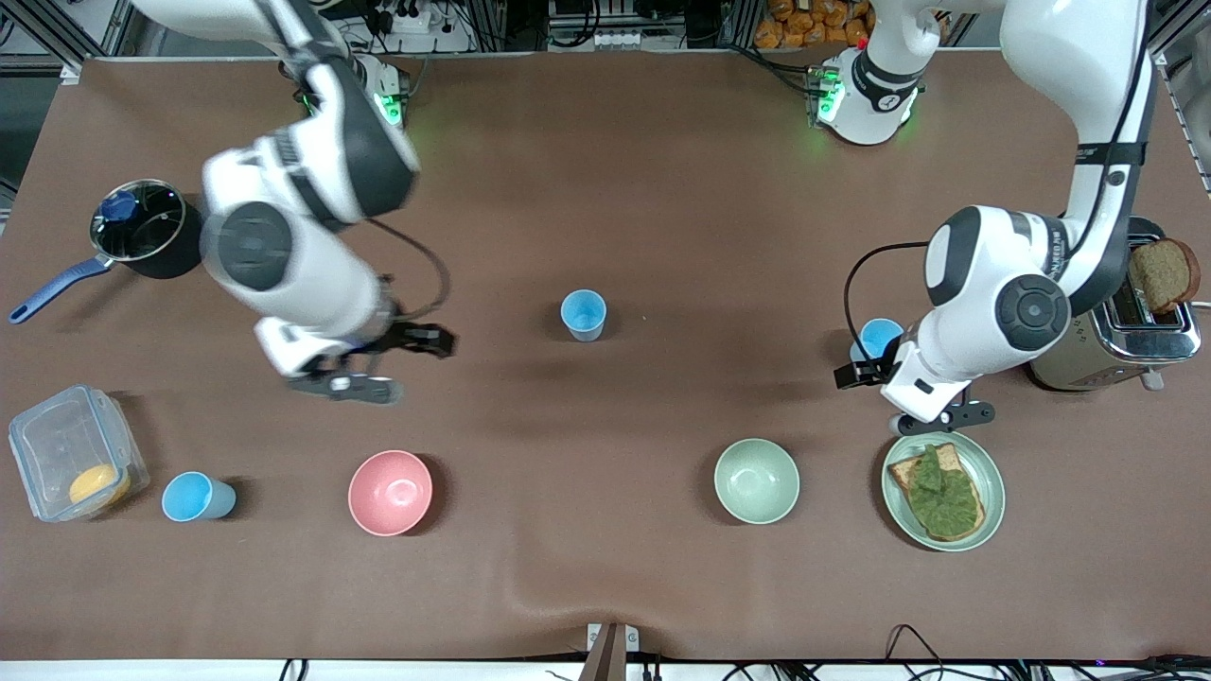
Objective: Stack blue cups with both arms
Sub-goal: 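Set the blue cup down mid-table and open the right gripper, then withdraw the right gripper while the left gripper grasps the toaster-side cup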
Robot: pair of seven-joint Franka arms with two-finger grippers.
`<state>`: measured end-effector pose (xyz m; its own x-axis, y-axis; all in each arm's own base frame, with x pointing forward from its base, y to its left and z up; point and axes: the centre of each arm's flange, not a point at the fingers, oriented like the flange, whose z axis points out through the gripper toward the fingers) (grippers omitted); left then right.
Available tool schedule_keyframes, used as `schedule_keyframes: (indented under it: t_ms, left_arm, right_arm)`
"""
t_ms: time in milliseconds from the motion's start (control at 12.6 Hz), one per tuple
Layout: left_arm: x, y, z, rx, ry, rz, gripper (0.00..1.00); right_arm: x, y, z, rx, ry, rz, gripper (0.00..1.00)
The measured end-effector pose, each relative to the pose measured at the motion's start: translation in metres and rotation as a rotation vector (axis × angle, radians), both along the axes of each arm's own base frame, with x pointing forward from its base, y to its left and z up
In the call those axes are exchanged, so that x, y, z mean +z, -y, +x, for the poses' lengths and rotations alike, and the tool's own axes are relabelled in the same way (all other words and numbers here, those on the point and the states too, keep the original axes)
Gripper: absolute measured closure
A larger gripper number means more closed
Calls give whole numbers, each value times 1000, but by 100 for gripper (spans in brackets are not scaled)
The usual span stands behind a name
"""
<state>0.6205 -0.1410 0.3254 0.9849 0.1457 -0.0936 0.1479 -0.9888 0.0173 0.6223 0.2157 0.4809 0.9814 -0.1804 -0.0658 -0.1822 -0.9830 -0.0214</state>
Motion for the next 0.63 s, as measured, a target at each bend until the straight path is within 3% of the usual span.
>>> schedule_keyframes:
  t_ms: [237,633]
  left_arm:
    - [-22,2,-13,-1,-27,7,0]
    - [-47,-1,-34,-1,-88,22,6]
  right_arm:
    - [68,56,-11,-61,73,17,0]
    - [125,111,-34,-74,85,12,0]
